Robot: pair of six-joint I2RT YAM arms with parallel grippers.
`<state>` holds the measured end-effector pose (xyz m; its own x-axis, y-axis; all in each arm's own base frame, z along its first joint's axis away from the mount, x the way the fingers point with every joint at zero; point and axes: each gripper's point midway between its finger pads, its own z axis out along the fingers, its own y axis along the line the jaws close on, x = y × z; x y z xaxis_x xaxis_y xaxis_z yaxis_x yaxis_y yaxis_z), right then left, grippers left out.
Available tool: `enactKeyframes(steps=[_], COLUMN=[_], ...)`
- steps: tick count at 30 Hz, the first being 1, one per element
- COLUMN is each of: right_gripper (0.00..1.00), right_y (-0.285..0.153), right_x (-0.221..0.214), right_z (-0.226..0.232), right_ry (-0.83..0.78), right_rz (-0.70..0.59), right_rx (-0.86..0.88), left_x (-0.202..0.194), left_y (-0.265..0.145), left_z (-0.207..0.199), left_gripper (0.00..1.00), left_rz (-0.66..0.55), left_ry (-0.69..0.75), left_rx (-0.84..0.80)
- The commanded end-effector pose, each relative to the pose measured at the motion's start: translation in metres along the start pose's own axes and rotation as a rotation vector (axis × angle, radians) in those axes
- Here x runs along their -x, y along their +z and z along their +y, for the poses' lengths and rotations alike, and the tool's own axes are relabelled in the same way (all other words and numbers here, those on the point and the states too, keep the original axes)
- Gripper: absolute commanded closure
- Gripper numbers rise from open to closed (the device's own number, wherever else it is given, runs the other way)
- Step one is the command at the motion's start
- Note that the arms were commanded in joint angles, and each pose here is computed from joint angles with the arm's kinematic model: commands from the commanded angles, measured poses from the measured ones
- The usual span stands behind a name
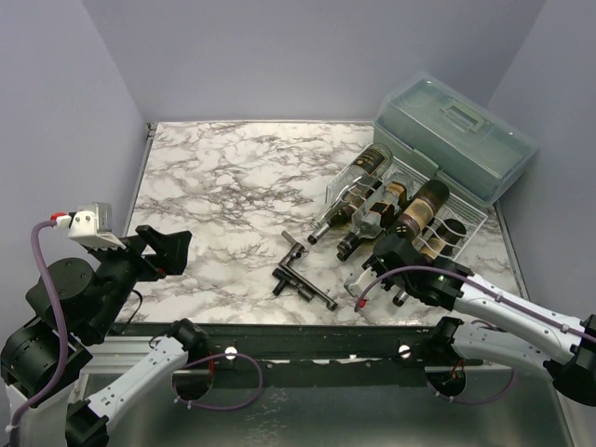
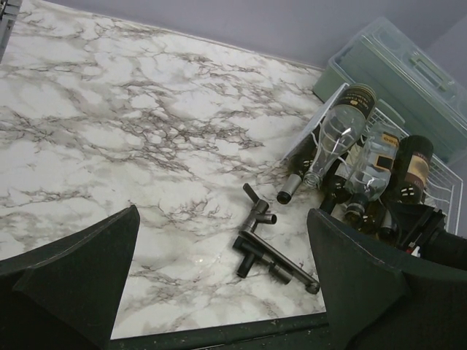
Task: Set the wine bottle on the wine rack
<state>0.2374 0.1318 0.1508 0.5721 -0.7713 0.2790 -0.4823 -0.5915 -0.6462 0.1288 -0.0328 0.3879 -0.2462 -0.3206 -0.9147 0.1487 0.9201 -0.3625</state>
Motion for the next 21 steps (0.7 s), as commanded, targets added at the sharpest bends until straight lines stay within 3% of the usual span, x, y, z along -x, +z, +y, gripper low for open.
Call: enactKeyframes(steps=[1,5,8,12,16,21], right_gripper=[0.98,0.82,0.75,0.53,0.39,0.28], right_y=[0.000,0.003,0.003,0.006,0.006,0.004], right_x=[-0.008,-0.004,-0.003,-0.001,0.003,0.004], right_z=[-0.005,0.007,0.010,0.016,0.022,0.021], right_ry=[0.020,0.015,0.017,0.009,0.007,0.018], right_rz=[0.038,0.022,0.015,0.004,-0.015,-0.027], right_rx=[-0.053,-0.024,-0.018,-0.003,0.014,0.010], left_x=[0.003,0.005,0.004,0.003,0.004,0.004], left_y=[-0.006,-0.007,-0.006,-0.004,-0.004,-0.004], left_z=[0.005,0.006,0.007,0.005,0.006,0.006], left_gripper=[0.01,0.01,0.01,0.01,0.01,0.01], left_rz=[-0.012,-0.018,-0.015,-0.007,-0.009,-0.011], left_ry=[0.013,0.011,0.014,0.016,0.017,0.015], left_rx=[0.014,0.015,0.018,0.014,0.017,0.019])
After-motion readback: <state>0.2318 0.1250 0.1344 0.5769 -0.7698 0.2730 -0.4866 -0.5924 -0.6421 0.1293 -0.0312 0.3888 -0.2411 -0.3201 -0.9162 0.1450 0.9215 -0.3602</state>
